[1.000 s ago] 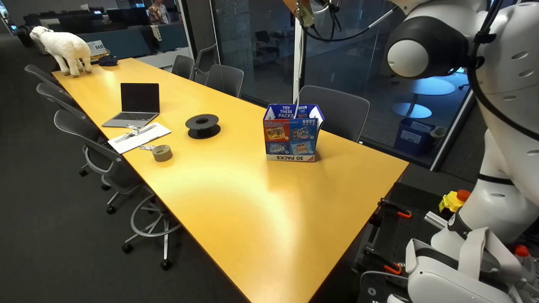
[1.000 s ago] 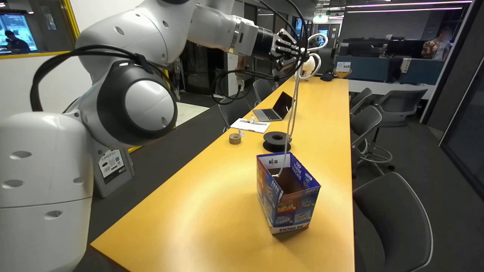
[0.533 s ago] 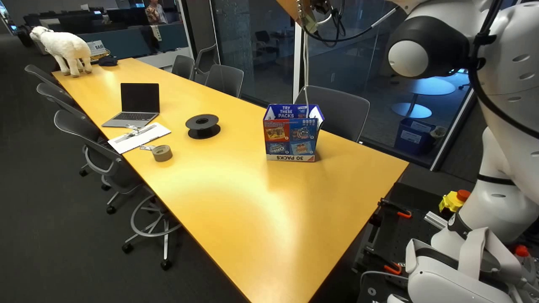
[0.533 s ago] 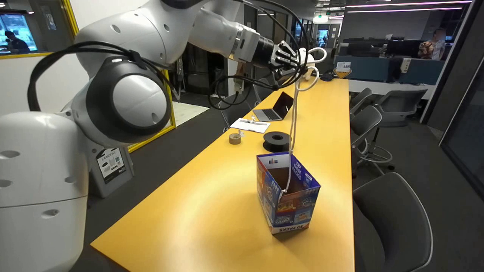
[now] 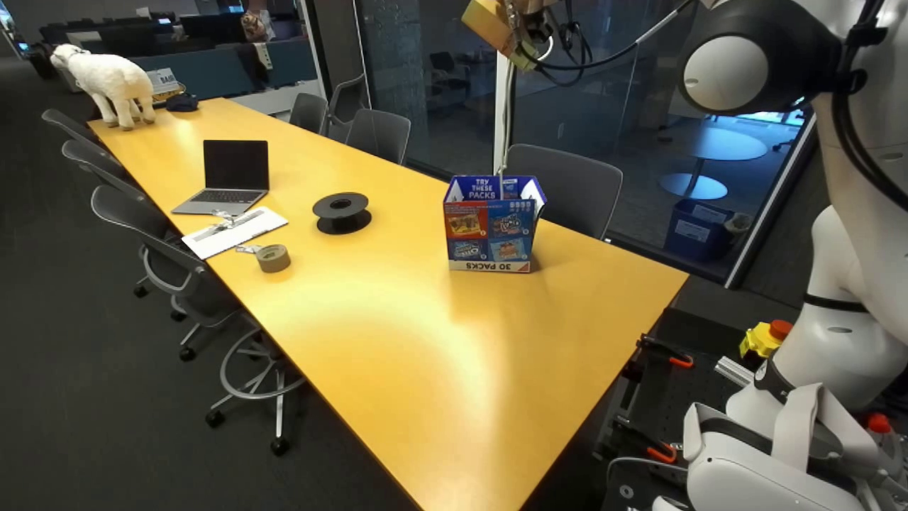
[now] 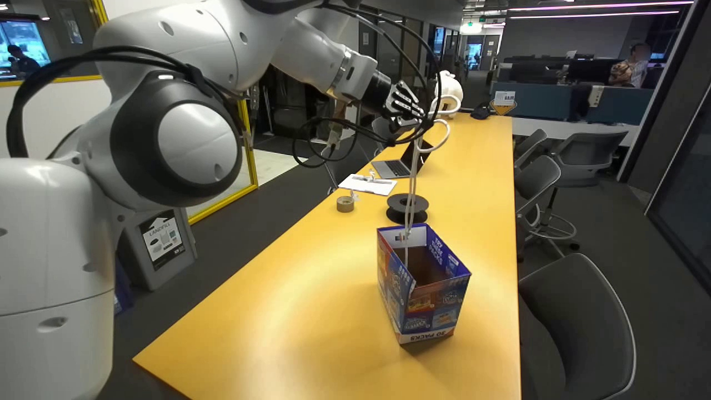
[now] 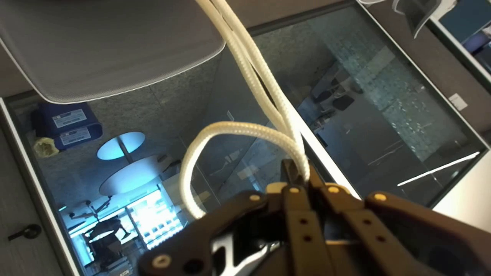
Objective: Pick up the ropes from the table and put them in the box
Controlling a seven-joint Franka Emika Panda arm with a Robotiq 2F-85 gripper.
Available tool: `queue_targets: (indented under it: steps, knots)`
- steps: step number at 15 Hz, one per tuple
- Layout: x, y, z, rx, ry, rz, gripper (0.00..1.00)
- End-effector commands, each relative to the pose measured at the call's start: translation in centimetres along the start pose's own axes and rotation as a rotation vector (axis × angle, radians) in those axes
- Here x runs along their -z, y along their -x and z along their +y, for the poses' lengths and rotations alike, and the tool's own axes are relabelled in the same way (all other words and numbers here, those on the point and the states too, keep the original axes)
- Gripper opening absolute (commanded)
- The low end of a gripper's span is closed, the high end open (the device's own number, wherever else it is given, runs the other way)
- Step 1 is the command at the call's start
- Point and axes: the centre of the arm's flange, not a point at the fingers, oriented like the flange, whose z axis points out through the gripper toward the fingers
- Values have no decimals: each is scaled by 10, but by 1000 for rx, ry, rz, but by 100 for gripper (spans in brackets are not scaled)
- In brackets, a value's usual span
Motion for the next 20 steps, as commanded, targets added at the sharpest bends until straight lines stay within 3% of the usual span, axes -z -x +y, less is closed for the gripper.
queue_targets:
  steps: [1,12,20]
  knots:
    - [21,-16,-56,40,60,-68,1]
    - [18,-2,-41,117,106,-199,1]
    - [15,-10,-43,114,60,-128,1]
